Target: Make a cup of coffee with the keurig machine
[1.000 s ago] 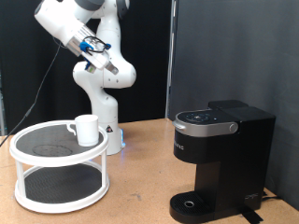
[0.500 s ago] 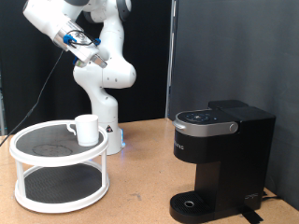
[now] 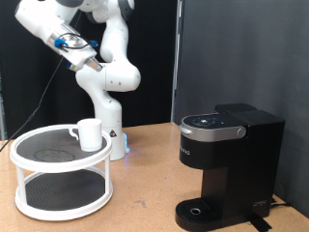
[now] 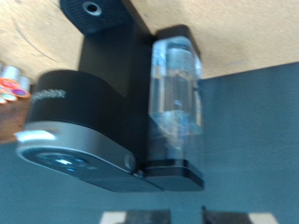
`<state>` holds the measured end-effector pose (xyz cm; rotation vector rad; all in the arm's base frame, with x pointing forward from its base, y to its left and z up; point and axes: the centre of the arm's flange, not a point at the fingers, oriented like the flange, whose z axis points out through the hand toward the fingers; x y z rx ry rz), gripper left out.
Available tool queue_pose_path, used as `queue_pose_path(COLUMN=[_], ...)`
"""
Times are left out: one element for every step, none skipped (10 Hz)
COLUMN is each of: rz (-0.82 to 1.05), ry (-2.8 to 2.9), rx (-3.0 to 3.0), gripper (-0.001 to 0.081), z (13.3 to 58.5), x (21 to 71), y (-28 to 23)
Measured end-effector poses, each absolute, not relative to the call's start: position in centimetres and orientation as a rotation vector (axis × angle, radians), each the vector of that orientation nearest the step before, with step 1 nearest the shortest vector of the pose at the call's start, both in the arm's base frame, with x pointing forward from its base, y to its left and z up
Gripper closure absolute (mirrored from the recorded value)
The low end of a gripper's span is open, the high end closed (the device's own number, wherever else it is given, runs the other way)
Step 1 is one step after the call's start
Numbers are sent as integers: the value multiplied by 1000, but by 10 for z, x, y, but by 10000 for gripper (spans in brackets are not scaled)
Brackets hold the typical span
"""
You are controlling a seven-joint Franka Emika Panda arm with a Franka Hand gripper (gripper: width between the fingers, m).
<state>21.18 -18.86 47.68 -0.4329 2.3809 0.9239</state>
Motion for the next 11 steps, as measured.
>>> queue_pose_path(rz=[920, 920, 915, 910, 906, 900, 896, 890, 885, 883, 887], ry=[2383, 2385, 2383, 2379, 2376, 2374, 2379, 2395, 2413, 2429, 2442], rx=[-400, -381, -376, -376, -381, -389, -401, -410, -409, -411, -418], gripper=[806, 806, 806, 806, 806, 806, 806, 806, 806, 806, 728], z=[475, 473, 472, 470, 469, 467, 464, 460, 453, 445, 436], x=[211, 210, 208, 208, 208, 209, 210, 212, 214, 215, 217], y=[-199, -210, -221, -230, -238, -244, -247, -250, -253, -254, -255])
